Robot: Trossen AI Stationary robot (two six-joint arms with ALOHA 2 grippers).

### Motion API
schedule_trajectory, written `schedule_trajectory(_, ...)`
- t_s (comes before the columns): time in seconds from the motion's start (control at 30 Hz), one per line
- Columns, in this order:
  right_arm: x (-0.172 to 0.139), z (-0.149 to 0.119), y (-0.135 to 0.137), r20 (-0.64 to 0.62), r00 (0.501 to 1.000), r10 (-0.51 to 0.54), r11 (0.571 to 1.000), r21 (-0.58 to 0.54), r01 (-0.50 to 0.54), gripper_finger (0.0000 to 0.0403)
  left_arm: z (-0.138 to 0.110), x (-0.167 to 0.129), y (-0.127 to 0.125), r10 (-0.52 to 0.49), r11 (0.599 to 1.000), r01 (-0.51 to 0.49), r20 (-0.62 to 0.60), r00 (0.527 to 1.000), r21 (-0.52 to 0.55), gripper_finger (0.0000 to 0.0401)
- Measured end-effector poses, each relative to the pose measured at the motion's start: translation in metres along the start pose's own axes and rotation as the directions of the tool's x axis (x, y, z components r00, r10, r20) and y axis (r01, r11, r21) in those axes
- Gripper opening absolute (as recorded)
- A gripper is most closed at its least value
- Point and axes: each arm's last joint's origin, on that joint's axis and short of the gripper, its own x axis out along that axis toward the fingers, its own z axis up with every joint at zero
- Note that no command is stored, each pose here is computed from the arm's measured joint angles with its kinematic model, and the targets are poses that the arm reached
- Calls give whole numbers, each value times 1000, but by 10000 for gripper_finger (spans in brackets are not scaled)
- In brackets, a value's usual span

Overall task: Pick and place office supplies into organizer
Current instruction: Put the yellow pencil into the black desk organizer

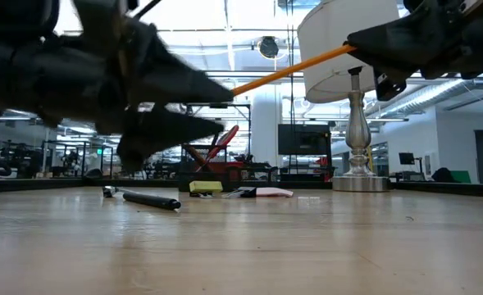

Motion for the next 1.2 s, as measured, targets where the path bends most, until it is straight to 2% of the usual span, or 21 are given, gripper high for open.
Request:
schedule_trajectory(0.13,8,3,-7,0,999,-44,999,-19,44,16,-7,-13,12,18,999,-19,-41,999,-43,234)
schedule_trajectory(0.3,32,17,-16,-47,991,-126,982,-145,118,16,2,-34,20,17,1000,-16,-48,999,2,243)
schedule_trajectory(0.57,73,84,-48,-195,925,-325,917,-306,257,16,28,-68,15,-61,993,64,-32,998,103,244)
schedule_trajectory(0.77,99,126,-78,-268,879,-396,883,-373,284,16,36,-77,9,-93,986,96,-32,995,133,244)
schedule_trajectory(0.83,105,127,-86,-309,852,-423,866,-415,279,16,37,-78,8,-104,984,108,-30,994,139,244)
schedule_trajectory(1.03,132,146,-108,-284,832,-477,811,-507,292,16,34,-80,7,-105,980,111,-46,993,165,244)
schedule_trajectory(1.2,143,153,-131,-318,785,-532,775,-556,300,16,34,-80,7,-99,982,106,-48,994,160,244)
